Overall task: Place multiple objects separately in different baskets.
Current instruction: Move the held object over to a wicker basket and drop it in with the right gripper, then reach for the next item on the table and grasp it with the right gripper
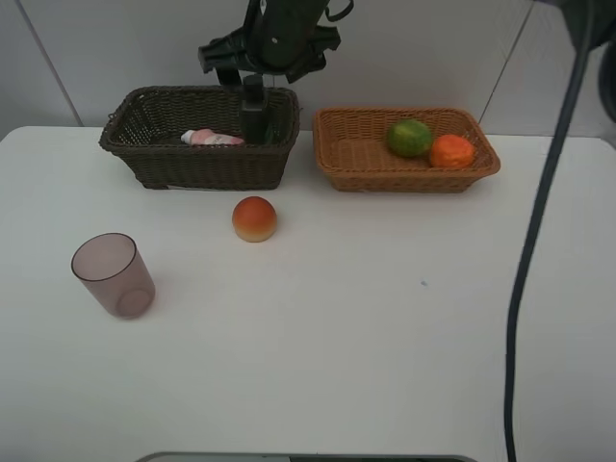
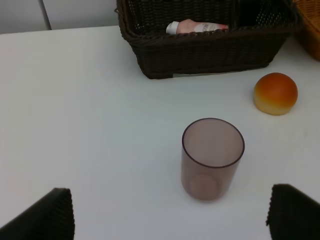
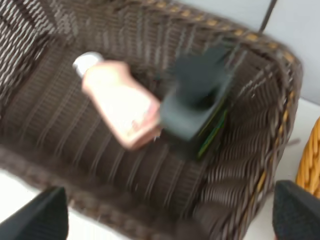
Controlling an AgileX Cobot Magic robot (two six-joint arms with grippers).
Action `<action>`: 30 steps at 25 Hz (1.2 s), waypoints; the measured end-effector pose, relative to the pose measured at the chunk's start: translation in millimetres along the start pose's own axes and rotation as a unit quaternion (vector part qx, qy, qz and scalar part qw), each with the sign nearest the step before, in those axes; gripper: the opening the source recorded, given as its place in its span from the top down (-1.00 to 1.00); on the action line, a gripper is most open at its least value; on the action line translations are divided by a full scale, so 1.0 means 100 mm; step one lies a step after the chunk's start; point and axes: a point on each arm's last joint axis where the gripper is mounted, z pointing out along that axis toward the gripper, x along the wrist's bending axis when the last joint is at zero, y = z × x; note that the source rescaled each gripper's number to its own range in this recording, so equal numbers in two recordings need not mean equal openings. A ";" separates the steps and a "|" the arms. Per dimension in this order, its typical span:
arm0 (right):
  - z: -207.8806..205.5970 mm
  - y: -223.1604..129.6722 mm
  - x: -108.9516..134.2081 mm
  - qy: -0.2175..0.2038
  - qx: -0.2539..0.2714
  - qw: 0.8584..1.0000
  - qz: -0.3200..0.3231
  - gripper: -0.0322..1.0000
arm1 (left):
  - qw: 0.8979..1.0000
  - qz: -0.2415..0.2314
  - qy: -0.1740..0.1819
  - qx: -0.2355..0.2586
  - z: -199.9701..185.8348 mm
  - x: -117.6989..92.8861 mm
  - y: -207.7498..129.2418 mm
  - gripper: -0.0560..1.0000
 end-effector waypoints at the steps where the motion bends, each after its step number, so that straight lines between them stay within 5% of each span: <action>1: -0.05 -0.05 0.01 0.006 0.007 1.000 -0.007 -0.56 | 1.000 0.000 0.000 0.000 0.00 0.00 0.00 -1.00; 17: -0.22 -1.48 -0.01 0.089 0.027 0.996 0.000 -0.56 | 1.000 0.000 0.000 0.000 0.00 0.00 0.00 -1.00; 30: 0.15 -1.66 0.16 0.134 -0.063 0.989 0.000 -0.56 | 1.000 0.000 0.000 0.000 0.00 0.00 0.00 -1.00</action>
